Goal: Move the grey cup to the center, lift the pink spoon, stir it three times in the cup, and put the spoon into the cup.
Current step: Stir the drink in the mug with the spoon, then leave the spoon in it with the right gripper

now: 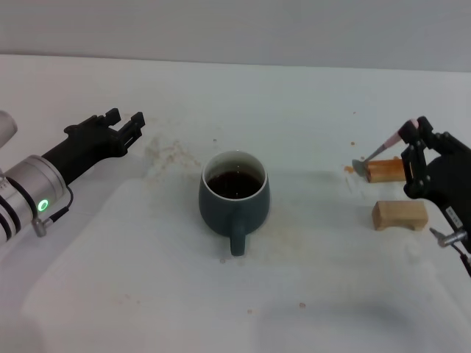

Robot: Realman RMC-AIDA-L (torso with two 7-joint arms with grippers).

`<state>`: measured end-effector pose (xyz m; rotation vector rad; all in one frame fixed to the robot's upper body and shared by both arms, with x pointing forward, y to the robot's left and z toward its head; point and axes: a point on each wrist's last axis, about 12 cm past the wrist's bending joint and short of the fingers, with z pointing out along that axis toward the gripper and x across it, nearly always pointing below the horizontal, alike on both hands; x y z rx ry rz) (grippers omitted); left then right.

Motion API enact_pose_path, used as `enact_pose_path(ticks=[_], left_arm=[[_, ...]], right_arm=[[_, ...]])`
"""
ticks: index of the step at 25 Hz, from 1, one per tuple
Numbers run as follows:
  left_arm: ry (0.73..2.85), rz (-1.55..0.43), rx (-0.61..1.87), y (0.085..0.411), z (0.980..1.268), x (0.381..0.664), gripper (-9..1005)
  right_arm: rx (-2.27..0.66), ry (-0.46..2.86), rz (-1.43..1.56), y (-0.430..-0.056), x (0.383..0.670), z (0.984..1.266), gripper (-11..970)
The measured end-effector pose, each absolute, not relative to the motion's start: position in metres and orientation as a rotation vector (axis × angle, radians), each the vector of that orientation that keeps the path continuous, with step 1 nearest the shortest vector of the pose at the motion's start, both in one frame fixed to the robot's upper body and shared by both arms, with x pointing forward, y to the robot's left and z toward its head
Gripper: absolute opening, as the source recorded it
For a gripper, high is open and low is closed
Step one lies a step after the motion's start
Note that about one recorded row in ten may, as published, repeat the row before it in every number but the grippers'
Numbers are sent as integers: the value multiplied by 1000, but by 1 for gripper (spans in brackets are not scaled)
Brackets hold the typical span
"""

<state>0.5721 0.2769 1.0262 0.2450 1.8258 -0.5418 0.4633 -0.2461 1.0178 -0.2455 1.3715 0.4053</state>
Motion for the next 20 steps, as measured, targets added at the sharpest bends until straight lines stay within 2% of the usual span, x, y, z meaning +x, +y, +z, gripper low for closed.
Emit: enact_pose_path(ticks=[8, 20], left_arm=[[1832, -541, 236, 278, 1024, 569, 503], [1834, -548, 226, 275, 1021, 566, 502]], right_arm=[[-241, 1299, 496, -259, 491, 1038, 90], [-420, 1202, 850, -282, 552, 1112, 91]])
